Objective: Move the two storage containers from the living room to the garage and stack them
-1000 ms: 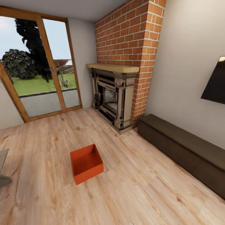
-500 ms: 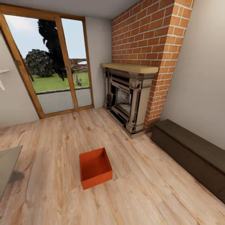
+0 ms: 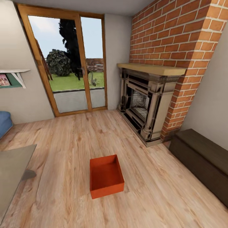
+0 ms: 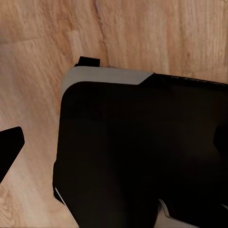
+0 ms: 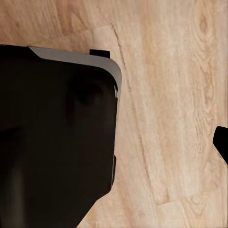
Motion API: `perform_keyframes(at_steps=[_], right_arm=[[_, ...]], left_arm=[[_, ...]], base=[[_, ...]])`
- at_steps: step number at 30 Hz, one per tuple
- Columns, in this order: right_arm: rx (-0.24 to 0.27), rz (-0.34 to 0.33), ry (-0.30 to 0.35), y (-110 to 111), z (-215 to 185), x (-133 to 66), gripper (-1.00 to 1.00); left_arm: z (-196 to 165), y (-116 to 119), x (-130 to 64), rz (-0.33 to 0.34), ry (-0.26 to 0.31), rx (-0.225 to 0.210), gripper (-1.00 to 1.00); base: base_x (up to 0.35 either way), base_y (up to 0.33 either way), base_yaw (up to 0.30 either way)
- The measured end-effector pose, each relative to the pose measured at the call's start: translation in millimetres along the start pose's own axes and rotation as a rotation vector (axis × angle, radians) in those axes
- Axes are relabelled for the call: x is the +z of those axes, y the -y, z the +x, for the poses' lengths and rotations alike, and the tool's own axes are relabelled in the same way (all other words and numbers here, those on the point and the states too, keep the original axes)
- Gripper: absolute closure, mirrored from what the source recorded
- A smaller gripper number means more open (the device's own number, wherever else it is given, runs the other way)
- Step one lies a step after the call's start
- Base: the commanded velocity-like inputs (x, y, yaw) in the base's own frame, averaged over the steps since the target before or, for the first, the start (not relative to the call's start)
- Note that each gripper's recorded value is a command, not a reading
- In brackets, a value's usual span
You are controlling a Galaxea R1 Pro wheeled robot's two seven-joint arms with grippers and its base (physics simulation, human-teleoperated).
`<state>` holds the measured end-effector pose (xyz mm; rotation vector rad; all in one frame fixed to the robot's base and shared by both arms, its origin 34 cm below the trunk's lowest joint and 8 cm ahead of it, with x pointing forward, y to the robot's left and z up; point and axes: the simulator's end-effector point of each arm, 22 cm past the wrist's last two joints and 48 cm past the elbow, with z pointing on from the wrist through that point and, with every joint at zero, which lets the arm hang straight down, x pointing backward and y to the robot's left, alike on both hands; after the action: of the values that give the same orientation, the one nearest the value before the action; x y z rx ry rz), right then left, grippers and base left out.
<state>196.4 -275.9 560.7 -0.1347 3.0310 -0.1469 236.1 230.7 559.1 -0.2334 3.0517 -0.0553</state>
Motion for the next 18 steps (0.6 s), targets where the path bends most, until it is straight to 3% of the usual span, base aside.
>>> perform_keyframes(at_steps=[11,18], right_arm=[[0.000,-0.001,-0.005,-0.3,1.9,0.1,-1.00],[0.000,0.001,-0.005,0.7,2.2,0.2,-1.00]], left_arm=[[1.6,-0.3,0.4,-0.001,-0.003,0.000,-1.00],[1.3,-0.4,0.5,-0.001,-0.002,0.000,-1.00]], base=[[0.322,0.000,0.262],[0.292,0.000,0.026]])
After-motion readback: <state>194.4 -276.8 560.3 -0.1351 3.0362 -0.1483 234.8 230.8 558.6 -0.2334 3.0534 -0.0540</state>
